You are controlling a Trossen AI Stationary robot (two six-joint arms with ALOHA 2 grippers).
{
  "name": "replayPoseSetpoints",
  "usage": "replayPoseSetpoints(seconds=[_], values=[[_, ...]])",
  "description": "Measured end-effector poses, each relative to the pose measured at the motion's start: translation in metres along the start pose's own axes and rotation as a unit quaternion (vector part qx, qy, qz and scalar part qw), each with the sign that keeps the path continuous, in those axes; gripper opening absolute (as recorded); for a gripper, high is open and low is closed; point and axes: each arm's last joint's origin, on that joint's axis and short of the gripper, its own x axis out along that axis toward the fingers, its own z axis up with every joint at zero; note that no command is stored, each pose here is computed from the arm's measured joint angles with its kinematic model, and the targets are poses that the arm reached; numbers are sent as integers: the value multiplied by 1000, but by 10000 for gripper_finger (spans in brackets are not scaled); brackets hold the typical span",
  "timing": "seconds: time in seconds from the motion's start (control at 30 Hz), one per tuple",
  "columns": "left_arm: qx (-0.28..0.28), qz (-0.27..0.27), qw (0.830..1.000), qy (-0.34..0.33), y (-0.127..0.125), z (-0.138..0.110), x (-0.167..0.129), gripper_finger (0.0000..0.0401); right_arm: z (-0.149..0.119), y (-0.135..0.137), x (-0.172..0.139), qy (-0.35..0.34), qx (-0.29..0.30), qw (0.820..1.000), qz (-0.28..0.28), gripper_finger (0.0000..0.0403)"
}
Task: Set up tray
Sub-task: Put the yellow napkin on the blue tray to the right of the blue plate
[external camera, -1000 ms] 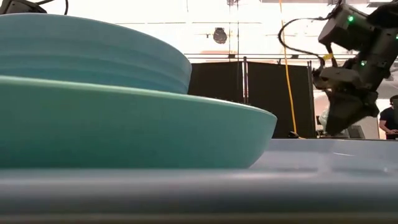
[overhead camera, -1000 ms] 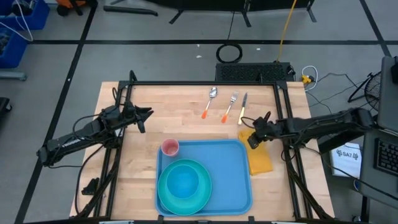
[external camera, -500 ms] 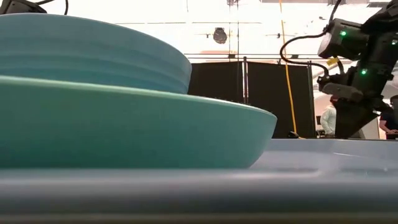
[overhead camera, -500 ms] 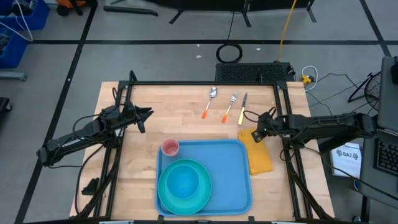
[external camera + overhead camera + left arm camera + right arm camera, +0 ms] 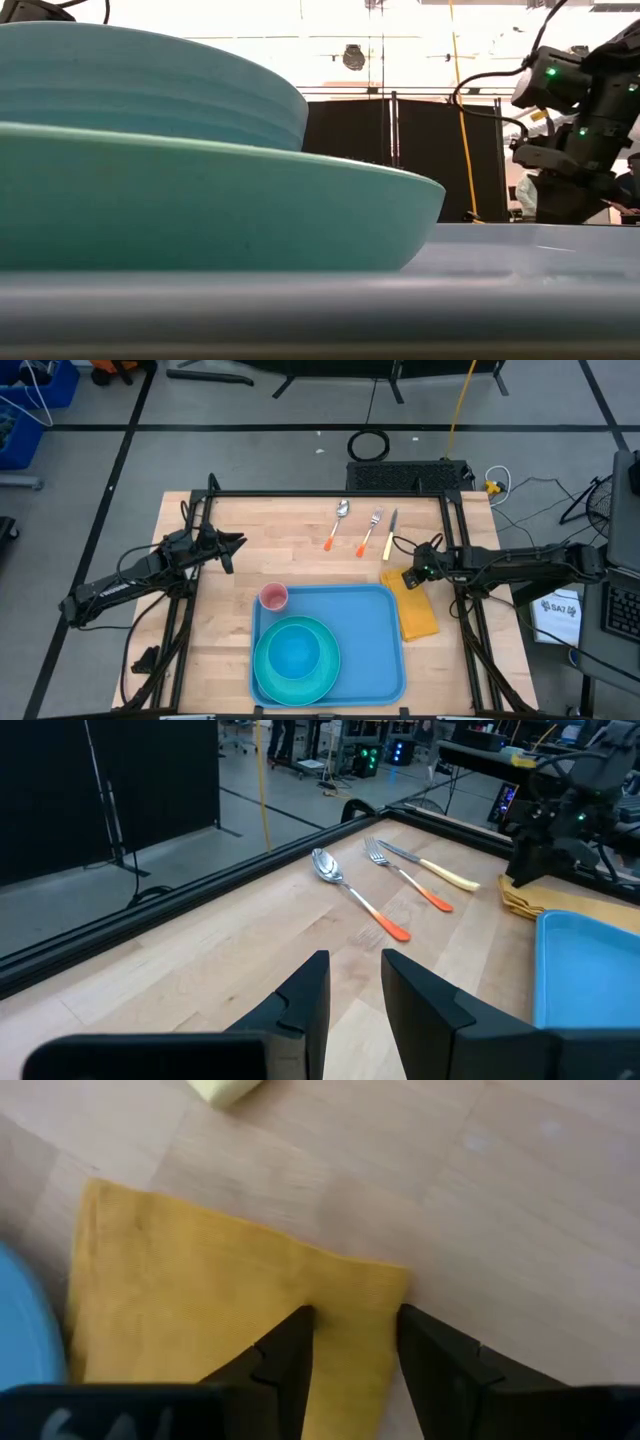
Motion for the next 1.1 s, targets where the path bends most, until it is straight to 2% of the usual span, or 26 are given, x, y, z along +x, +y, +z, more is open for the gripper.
replayPoseSetpoints(seconds=[0.23, 0.4, 0.5, 0.63, 0.8, 0.9, 1.0, 1.1], values=[[0, 0, 1000, 0, 0, 0, 0, 97, 5, 8, -6, -23, -2, 997, 76, 135], [0, 0, 1000, 0, 0, 0, 0, 97, 5, 13, -10, -9, -13, 990, 137, 120], [0, 0, 1000, 0, 0, 0, 0, 97, 5, 13, -11, -16, -22, 990, 136, 87], [0, 0, 1000, 0, 0, 0, 0, 97, 6, 12, -11, -32, -54, 990, 128, 14], [0, 0, 1000, 0, 0, 0, 0, 97, 9, 11, -11, -76, -71, 990, 95, 7], [0, 0, 1000, 0, 0, 0, 0, 97, 12, 13, -14, -106, -79, 986, 102, 5], [0, 0, 1000, 0, 0, 0, 0, 97, 17, 18, -19, -140, -87, 977, 133, 4], [0, 0, 1000, 0, 0, 0, 0, 97, 21, 24, -29, -173, -98, 961, 192, 4]])
